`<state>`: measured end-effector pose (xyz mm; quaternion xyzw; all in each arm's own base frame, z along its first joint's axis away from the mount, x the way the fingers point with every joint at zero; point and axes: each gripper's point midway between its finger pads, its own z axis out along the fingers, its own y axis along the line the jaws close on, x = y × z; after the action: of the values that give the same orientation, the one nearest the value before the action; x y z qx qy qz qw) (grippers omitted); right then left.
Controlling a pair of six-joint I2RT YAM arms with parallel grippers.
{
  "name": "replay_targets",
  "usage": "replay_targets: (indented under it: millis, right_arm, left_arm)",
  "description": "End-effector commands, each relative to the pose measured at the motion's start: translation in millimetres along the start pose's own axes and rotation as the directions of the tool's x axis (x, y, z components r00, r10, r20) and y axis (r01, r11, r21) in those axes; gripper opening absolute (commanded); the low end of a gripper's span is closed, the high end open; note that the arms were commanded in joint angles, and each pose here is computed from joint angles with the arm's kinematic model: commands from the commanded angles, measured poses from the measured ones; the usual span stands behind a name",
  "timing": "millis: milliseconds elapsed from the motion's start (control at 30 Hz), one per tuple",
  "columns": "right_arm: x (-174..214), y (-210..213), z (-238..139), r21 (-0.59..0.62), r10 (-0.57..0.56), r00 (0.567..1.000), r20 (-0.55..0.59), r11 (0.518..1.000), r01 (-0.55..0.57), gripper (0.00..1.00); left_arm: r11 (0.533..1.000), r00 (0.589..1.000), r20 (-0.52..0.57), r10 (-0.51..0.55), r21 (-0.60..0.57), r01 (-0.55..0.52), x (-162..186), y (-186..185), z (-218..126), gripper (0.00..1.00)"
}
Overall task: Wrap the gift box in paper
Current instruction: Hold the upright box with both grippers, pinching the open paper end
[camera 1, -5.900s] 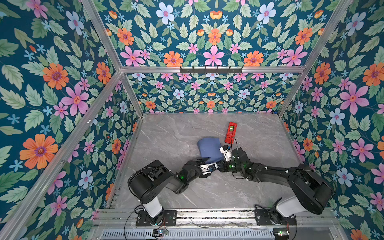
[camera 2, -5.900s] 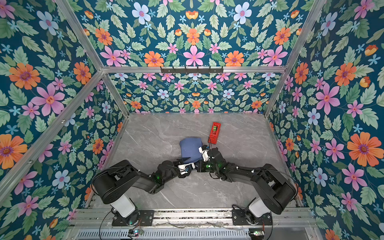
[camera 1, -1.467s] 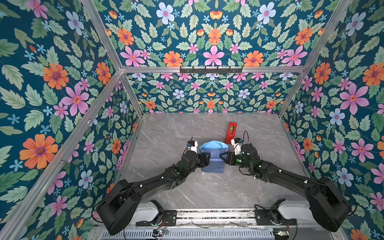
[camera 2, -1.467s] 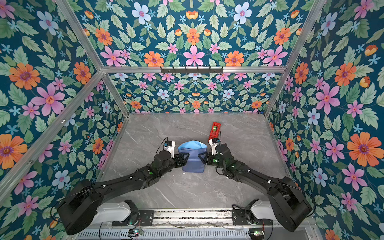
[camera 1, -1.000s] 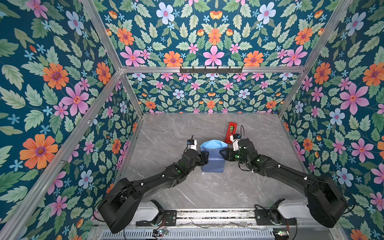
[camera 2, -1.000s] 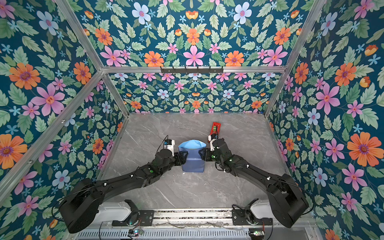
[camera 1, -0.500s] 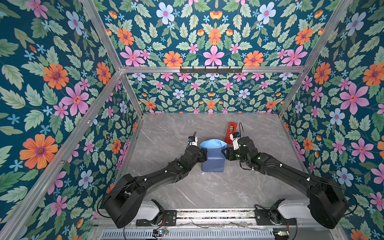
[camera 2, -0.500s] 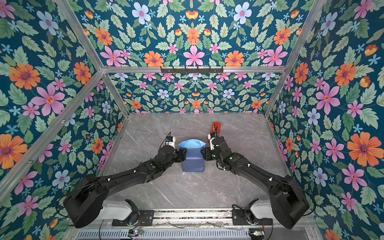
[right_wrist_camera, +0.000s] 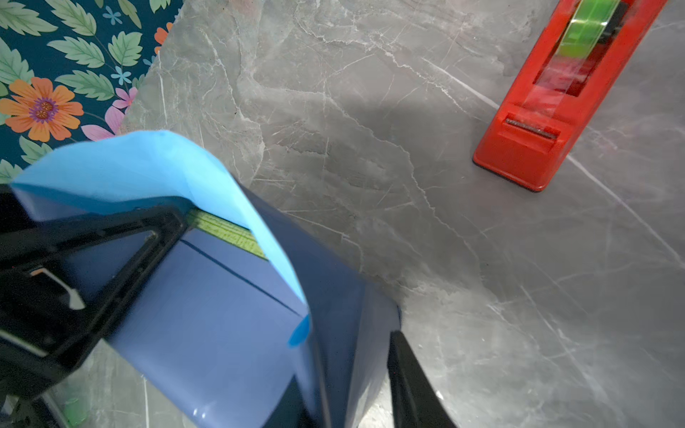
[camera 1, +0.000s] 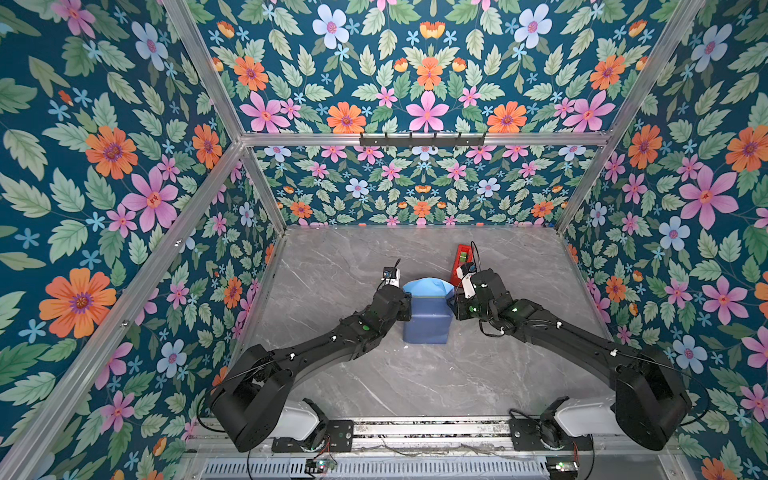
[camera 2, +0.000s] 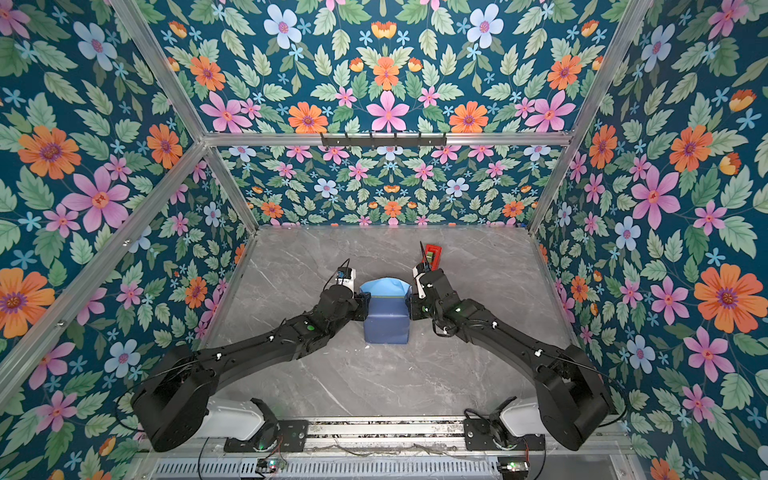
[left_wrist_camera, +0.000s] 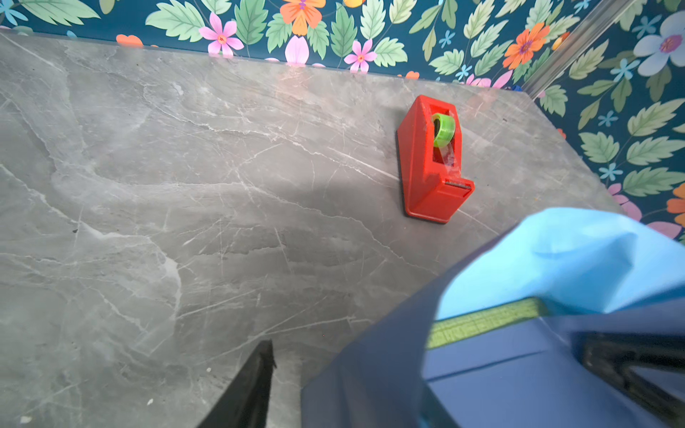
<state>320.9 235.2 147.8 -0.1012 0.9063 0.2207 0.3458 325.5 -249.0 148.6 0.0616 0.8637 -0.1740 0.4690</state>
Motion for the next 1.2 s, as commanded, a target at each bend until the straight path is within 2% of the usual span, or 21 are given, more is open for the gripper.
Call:
replay_targets:
  millis: [0, 233, 400, 500, 567, 733, 867, 1167]
  right_arm:
    - [5, -9, 0, 0.061, -0.032, 0.999, -0.030, 0.998, 0.034, 0.24]
    - [4, -10, 1, 0.133, -0.074, 0.996, -0.046, 0.988, 0.079, 0.17]
    - [4, -8, 2, 0.177, -0.102, 0.994, -0.051, 0.978, 0.109, 0.12]
    - [3, -6, 2, 0.183, -0.108, 0.993, -0.044, 0.977, 0.114, 0.12]
    - [-1, -4, 0, 0.177, -0.110, 0.993, -0.030, 0.978, 0.114, 0.15]
    - [-6, 0, 4, 0.164, -0.116, 0.993, -0.026, 0.979, 0.119, 0.26]
    - [-7, 3, 9, 0.154, -0.117, 0.993, -0.030, 0.981, 0.121, 0.27]
    - [-4, -7, 10, 0.201, -0.113, 0.993, -0.041, 0.972, 0.119, 0.11]
  left_arm:
    - [0.999, 0.999, 0.006, 0.039, -0.022, -0.039, -3, 3, 0, 0.39]
    - [0.996, 0.997, 0.007, 0.082, -0.040, -0.081, -6, 4, 1, 0.25]
    - [0.998, 0.998, -0.004, 0.066, -0.019, -0.066, 1, 2, 4, 0.16]
    - [0.998, 0.998, -0.009, 0.057, -0.005, -0.058, 4, -1, 6, 0.12]
    - [0.999, 0.999, -0.007, 0.054, -0.003, -0.054, 3, -2, 6, 0.09]
    - [0.999, 0.999, -0.002, 0.047, 0.003, -0.047, 2, -3, 5, 0.09]
    - [0.999, 0.999, -0.003, 0.043, 0.008, -0.043, 2, -4, 5, 0.09]
    - [0.999, 0.999, -0.004, 0.035, 0.005, -0.035, 3, -3, 6, 0.07]
